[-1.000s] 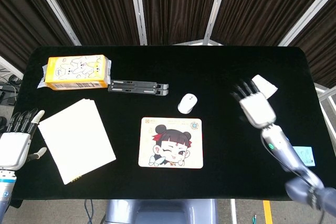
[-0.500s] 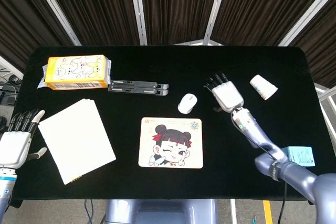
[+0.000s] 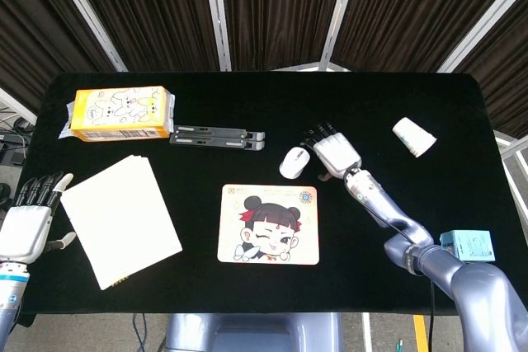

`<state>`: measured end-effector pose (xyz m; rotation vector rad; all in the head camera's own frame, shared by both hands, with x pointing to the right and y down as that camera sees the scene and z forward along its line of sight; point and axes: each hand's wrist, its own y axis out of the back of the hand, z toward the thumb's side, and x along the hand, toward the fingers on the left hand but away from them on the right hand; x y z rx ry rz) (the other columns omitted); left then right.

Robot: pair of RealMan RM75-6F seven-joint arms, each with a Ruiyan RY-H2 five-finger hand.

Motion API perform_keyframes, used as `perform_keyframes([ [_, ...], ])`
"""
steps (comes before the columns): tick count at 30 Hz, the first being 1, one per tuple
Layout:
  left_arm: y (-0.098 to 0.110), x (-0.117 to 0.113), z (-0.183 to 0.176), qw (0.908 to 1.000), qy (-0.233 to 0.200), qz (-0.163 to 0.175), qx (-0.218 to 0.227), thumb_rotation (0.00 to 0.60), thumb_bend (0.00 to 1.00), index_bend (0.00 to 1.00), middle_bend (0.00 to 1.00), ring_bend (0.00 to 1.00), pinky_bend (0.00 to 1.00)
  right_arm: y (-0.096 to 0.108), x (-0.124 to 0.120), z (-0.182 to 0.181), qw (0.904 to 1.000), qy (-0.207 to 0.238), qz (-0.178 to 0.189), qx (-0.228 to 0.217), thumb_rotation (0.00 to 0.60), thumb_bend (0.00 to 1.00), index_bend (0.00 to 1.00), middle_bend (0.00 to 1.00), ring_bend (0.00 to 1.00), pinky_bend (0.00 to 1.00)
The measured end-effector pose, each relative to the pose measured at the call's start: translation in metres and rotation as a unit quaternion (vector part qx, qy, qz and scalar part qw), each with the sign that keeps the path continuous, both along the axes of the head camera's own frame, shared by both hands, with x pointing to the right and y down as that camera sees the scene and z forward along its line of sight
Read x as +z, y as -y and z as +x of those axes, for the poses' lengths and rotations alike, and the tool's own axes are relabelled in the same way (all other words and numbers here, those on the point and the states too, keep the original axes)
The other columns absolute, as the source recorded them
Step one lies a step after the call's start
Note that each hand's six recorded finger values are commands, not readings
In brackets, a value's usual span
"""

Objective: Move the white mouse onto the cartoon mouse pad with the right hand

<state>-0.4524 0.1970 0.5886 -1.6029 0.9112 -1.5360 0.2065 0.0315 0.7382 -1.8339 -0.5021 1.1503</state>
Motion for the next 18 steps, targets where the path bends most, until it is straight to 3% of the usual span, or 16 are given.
perform_keyframes([
  [18, 0.001, 0.002, 0.000, 1.0000, 0.003, -0.004, -0.005, 0.600, 0.17, 0.00, 0.00, 0.00, 0.00, -0.004, 0.025, -0.010, 0.9992, -0.019, -0.031, -0.017, 0.600, 0.04, 0.22, 0.10, 0.00, 0.00],
])
